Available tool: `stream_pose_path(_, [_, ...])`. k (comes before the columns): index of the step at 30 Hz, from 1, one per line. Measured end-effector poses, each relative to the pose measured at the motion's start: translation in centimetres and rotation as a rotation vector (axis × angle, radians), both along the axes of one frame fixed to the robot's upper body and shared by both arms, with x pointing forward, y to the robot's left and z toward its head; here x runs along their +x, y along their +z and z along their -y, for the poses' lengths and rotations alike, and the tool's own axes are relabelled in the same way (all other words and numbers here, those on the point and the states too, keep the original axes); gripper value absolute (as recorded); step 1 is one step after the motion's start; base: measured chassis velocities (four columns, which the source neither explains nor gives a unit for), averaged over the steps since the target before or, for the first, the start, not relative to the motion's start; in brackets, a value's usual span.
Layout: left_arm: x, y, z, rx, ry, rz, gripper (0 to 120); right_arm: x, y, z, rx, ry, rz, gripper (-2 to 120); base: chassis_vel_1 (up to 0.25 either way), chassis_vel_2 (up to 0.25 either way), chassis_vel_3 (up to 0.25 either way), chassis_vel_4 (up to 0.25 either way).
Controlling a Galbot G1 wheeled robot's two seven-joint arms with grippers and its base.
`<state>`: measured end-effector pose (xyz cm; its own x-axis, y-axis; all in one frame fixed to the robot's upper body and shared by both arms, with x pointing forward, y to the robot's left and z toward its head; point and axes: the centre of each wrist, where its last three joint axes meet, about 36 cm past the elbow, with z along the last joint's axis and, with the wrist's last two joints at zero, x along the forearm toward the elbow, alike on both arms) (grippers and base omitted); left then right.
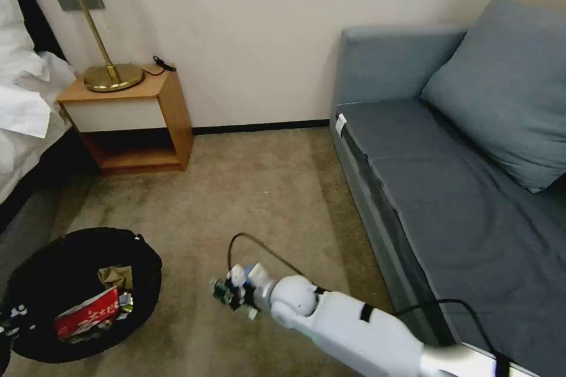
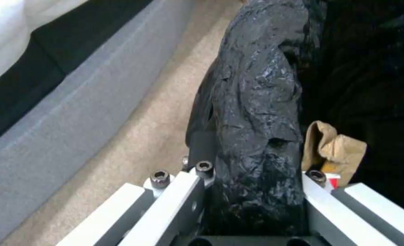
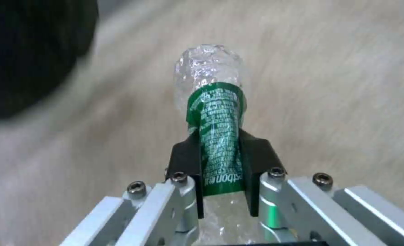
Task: Pick up the trash bin, then pick up the garbage on the floor and place it into the trash bin.
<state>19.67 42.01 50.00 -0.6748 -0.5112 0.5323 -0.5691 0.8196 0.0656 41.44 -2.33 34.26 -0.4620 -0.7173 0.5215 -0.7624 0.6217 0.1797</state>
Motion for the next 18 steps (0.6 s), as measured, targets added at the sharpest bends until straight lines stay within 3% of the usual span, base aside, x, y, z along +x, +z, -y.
stream_pose_path(2, [0.0, 0.0, -0.1, 0.0, 0.0, -0.003, 2, 0.1, 1.3, 0.4, 0.038, -0.027, 0.016, 16, 0.0, 0.0, 0.0, 0.0])
stream_pose_path(5, [0.0, 0.0, -0.2, -0.001, -0.001, -0.006, 2, 0.1, 6.0, 1.0, 0.192, -0.076, 0.045, 16, 0.0, 0.0, 0.0, 0.0])
stream_pose_path(7, [0.0, 0.0, -0.2, -0.001, -0.001, -0.005, 2, 0.1, 6.6, 1.0, 0.22, -0.077, 0.049, 16, 0.0, 0.0, 0.0, 0.0])
stream_pose_path(11, [0.2, -0.2, 0.0, -0.012, -0.005, -0.003, 2, 0.0, 13.2, -0.1, 0.496, -0.03, 0.074, 16, 0.0, 0.0, 0.0, 0.0])
stream_pose_path(18, [0.2, -0.4, 0.3, -0.021, -0.007, -0.005, 2, -1.4, 15.2, -3.9, 0.617, 0.072, 0.072, 16, 0.0, 0.0, 0.0, 0.0])
